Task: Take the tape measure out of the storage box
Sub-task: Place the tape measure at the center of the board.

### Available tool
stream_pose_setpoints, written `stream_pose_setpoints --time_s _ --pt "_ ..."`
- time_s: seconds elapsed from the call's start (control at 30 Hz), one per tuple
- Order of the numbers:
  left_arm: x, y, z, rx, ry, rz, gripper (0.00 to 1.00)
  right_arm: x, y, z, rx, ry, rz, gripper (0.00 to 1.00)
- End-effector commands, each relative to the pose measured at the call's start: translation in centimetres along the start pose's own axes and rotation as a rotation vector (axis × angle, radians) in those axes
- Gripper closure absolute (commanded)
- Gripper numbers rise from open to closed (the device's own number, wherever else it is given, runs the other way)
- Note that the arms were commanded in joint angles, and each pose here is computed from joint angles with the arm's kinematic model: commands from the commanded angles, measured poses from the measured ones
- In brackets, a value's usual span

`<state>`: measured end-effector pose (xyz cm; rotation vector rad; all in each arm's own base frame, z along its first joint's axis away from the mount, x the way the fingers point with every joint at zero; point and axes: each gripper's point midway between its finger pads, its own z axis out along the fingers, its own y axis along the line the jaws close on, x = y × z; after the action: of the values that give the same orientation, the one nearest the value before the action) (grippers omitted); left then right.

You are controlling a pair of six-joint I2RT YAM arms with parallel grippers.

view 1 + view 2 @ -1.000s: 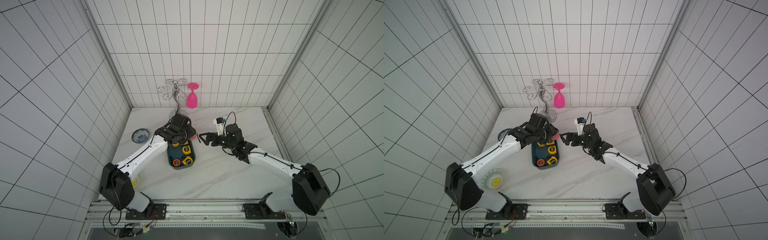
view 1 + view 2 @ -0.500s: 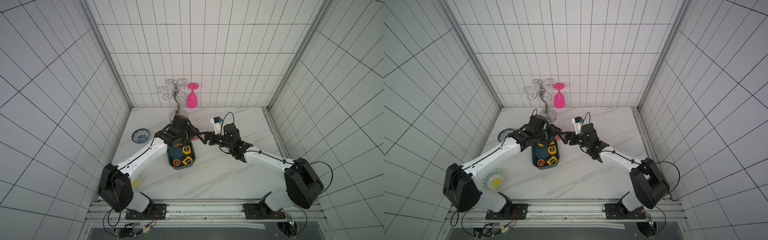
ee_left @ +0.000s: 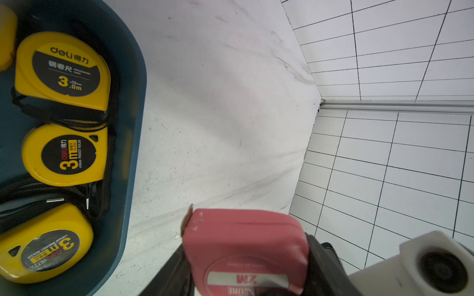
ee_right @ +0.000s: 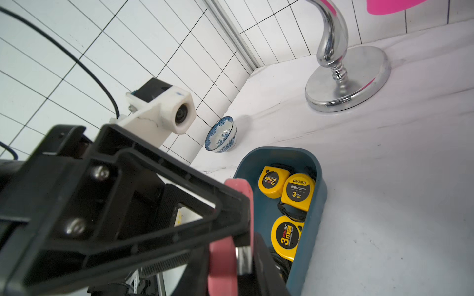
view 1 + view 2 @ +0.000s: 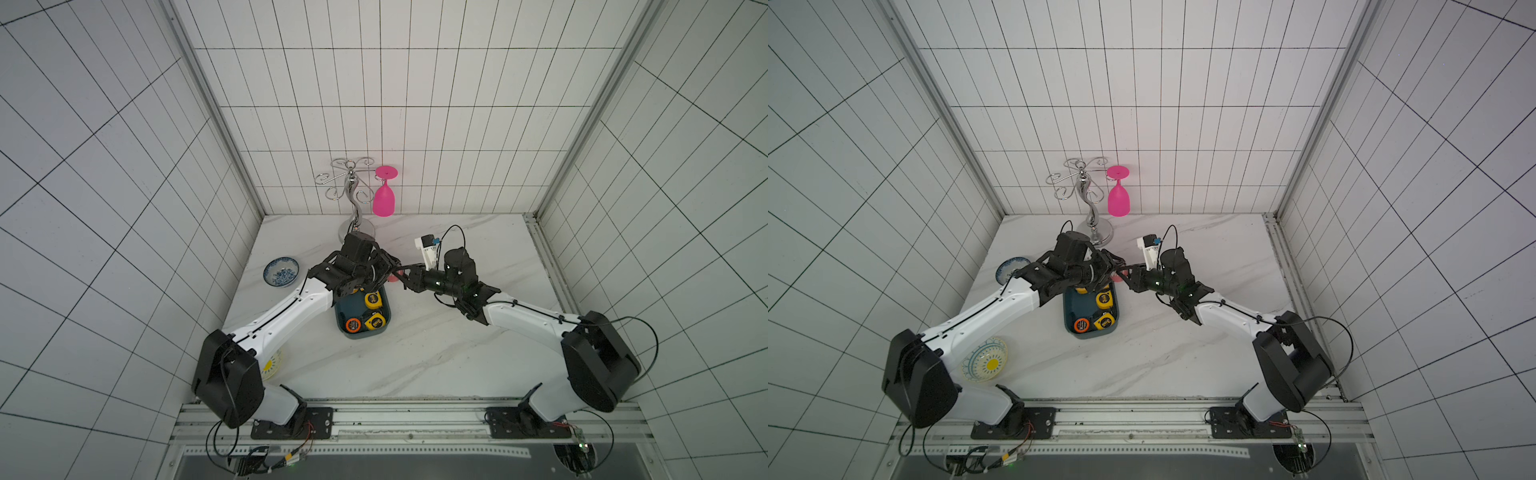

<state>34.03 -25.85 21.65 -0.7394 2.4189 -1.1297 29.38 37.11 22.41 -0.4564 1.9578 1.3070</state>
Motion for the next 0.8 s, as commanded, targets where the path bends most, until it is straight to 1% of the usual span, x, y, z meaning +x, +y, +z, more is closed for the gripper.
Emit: stream_pose_setpoints --time_s 0.0,0.1,0.13,0.2,0.23,0.3,0.43,0.53,0.63,0.77 --pt "0.6 -3.7 -0.9 0.143 0.041 0.038 1.0 1.0 -1.0 0.4 0.021 0.029 0.031 0.88" --pt "0.5 -4.0 -1.1 0.15 0.041 0.053 0.99 1.0 -1.4 0.2 0.03 0.031 0.045 0.94" --pt "0.4 -4.0 -1.2 0.15 0.04 0.06 0.79 0.9 -1.8 0.0 0.039 0.027 0.053 0.95" --pt "-0.1 -3.8 -1.6 0.14 0.027 0.071 0.36 0.4 -3.2 -0.6 0.07 0.013 0.084 0.96" --pt "-0.4 -3.4 -1.9 0.13 0.018 0.077 0.22 0.0 -4.2 -1.1 0.085 0.004 0.11 0.96" --pt "-1.4 -2.6 -2.7 0.098 -0.014 0.099 0.03 -0.8 -6.5 -2.2 0.119 -0.024 0.167 0.96" --pt "-2.9 0.6 -3.9 -0.032 -0.041 0.159 0.02 -2.5 -11.7 -5.0 0.201 -0.075 0.283 0.96" --pt "-3.7 3.3 -4.4 -0.146 -0.058 0.212 0.02 -3.0 -15.5 -6.8 0.277 -0.082 0.357 0.96" --pt "-4.1 5.6 -4.4 -0.224 -0.052 0.243 0.02 -2.9 -19.3 -8.3 0.372 -0.081 0.429 0.96" --pt "-4.2 7.8 -3.9 -0.288 -0.038 0.262 0.02 -2.3 -23.4 -10.1 0.467 -0.086 0.525 0.97"
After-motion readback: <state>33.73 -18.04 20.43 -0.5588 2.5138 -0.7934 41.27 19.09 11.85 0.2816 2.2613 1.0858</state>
